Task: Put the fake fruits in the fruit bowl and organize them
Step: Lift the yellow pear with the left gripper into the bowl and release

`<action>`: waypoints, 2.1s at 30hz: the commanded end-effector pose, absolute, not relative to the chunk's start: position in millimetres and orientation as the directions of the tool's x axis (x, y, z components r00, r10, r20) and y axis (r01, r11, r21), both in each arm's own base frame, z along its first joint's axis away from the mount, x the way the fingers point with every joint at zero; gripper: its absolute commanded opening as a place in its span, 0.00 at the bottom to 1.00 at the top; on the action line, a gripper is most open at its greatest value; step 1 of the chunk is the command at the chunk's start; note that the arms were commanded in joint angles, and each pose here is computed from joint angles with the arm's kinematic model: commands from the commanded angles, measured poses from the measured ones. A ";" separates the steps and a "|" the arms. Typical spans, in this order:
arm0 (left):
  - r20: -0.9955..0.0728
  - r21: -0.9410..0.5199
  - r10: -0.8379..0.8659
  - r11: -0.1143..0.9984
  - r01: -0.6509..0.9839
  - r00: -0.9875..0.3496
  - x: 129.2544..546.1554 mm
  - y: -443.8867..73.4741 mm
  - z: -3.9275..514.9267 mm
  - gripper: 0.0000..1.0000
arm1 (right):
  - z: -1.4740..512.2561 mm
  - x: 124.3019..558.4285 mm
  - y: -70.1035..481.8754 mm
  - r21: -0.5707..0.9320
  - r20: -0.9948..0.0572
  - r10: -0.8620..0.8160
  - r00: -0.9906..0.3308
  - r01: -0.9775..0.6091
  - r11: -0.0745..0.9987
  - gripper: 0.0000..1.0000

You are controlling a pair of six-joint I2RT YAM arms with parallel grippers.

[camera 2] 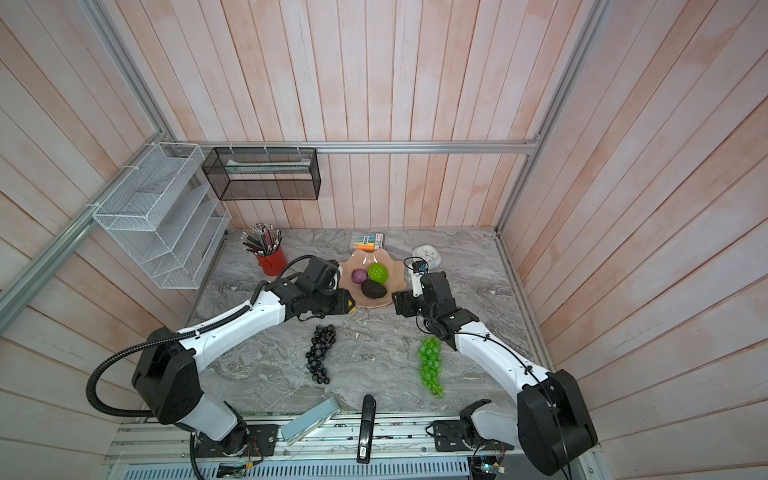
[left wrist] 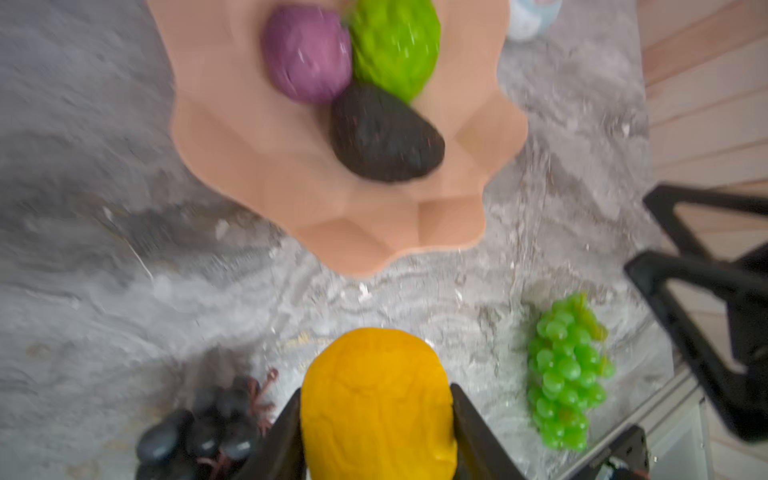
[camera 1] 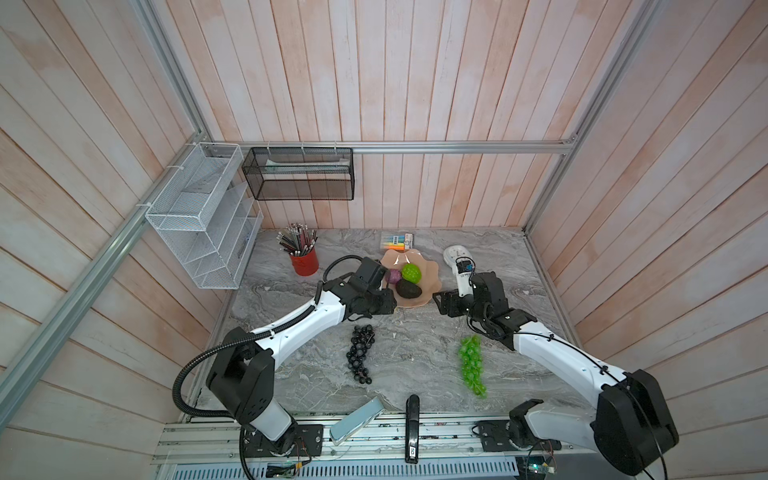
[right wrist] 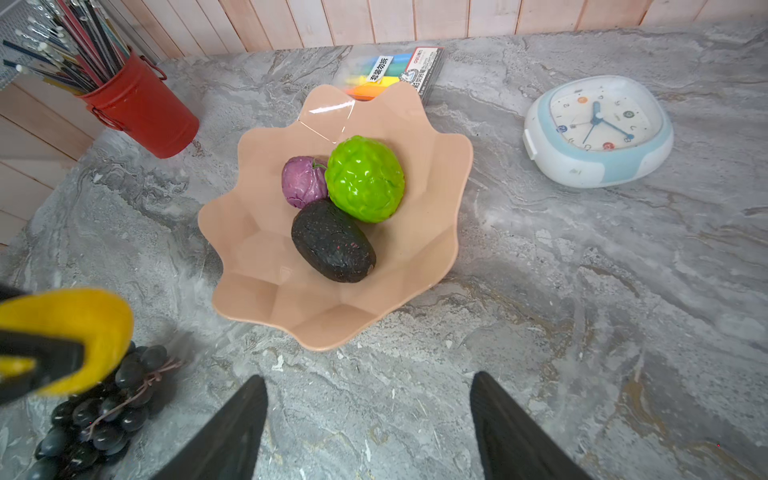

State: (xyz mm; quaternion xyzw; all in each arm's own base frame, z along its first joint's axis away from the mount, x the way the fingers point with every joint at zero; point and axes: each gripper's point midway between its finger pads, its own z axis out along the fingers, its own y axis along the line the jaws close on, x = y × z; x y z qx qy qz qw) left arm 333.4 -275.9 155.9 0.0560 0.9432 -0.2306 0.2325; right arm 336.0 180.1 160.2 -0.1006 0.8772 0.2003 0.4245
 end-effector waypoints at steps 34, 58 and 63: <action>-0.476 -0.353 -0.009 0.918 0.181 -0.880 438.8 -306.8 78.8 0.66 | 162.9 311.9 150.3 0.279 -0.786 0.026 -0.617 -0.317 0.907 0.77; -0.660 -0.329 0.005 0.897 0.296 -0.751 393.2 -273.5 182.4 0.70 | 155.4 275.9 94.4 0.304 -0.664 0.218 -0.715 0.008 0.953 0.62; -0.656 -0.412 -0.045 0.857 0.308 -0.753 368.9 -270.4 184.6 0.72 | 142.8 264.3 89.4 0.307 -0.624 0.252 -0.740 0.064 0.950 0.60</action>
